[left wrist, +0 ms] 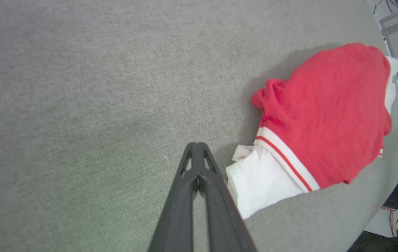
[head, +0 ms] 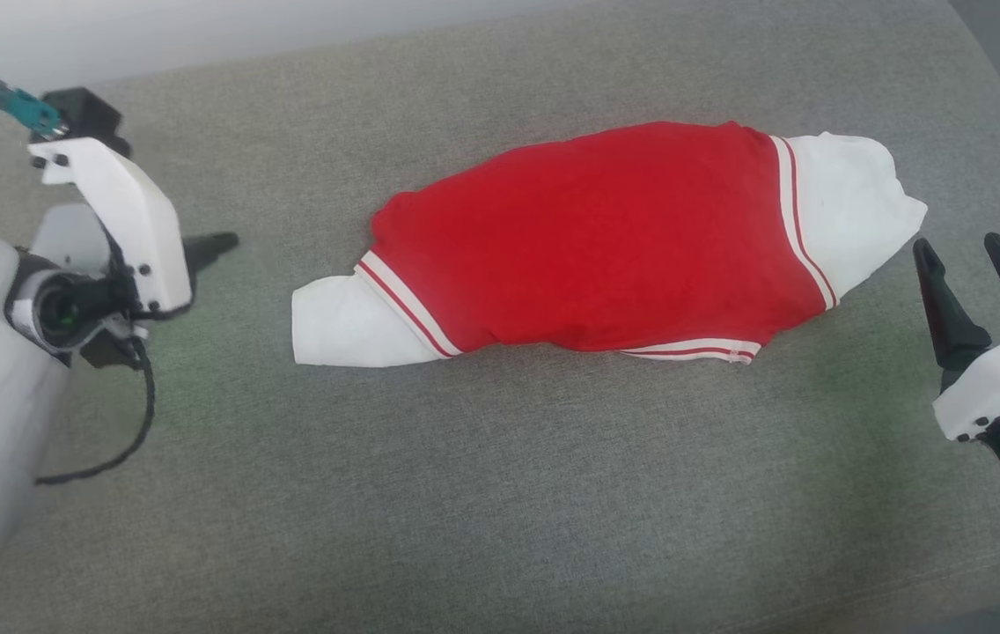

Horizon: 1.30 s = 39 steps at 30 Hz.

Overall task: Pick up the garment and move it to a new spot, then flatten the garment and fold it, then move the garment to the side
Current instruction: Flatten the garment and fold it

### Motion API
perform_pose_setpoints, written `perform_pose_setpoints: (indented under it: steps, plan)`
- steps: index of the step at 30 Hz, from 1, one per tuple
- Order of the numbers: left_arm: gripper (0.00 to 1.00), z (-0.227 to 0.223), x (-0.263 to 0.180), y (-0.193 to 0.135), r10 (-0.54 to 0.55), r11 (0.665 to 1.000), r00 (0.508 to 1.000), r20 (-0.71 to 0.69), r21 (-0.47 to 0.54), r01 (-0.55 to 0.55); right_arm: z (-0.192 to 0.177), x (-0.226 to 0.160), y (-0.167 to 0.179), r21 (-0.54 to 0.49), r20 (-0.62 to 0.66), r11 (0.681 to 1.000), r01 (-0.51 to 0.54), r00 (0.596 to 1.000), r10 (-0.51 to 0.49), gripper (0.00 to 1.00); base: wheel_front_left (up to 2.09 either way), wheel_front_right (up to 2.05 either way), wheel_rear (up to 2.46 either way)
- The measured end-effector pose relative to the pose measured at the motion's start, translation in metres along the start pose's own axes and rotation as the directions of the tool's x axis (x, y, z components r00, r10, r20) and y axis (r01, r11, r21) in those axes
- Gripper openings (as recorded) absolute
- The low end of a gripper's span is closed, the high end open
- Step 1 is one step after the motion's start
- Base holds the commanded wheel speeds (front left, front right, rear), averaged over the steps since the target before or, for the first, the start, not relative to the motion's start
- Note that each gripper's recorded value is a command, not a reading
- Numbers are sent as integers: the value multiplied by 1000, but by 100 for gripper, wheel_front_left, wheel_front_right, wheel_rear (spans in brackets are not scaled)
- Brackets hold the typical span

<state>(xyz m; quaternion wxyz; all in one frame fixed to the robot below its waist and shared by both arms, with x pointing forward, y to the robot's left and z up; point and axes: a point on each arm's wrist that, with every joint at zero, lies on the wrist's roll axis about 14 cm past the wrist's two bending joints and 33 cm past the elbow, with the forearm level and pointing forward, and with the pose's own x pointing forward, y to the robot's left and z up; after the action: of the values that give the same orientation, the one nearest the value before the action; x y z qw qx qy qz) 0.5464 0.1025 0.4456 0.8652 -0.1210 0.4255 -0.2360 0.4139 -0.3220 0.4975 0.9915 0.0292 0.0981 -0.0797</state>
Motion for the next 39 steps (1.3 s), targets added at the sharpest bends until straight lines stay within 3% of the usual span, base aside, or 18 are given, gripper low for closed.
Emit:
perform_pose_setpoints:
  steps: [1, 3, 4, 5, 11, 21, 24, 33, 39]
  plan:
    - [5, -4, 1, -2, -5, 1000, 1000, -18, 16, 6, 1, 0, 1, -1, 2, 1000, -2, 1000, 2, 100, 0, 0, 0]
    - [43, -10, 2, -6, -13, 999, 999, -46, 36, 15, 1, 0, 1, -2, 2, 1000, -3, 1000, 3, 100, 0, 0, 0]
    - [64, -17, 3, -11, -26, 998, 997, -76, 52, 30, 2, 0, 1, -4, 3, 1000, -4, 1000, 4, 100, 0, 0, 0]
    - [100, -25, 4, -16, -42, 997, 993, -108, 58, 48, 4, 0, 1, -7, 7, 1000, -4, 1000, 4, 100, 0, 0, 0]
    - [100, -55, 0, -30, -99, 989, 959, -265, 78, 124, 7, 0, -1, -17, 13, 1000, 2, 1000, -2, 100, 0, 0, 0]
    - [100, -66, 26, -29, -103, 990, 952, -290, 63, 127, -9, 7, 5, -15, -31, 1000, -6, 1000, 5, 100, 0, 0, 0]
    - [0, -63, 36, -35, -133, 988, 951, -280, 32, 148, -10, 10, 4, -17, -33, 1000, -1, 999, 1, 100, 0, 0, 0]
    - [0, -27, 23, -17, -105, 994, 980, -166, 14, 108, -11, 12, 4, -2, -24, 1000, 6, 1000, -6, 100, 0, 0, 0]
    - [0, 6, -9, 21, 30, 999, 996, -87, 42, -27, -12, 10, 10, 13, -21, 1000, -8, 1000, 9, 100, 0, 0, 0]
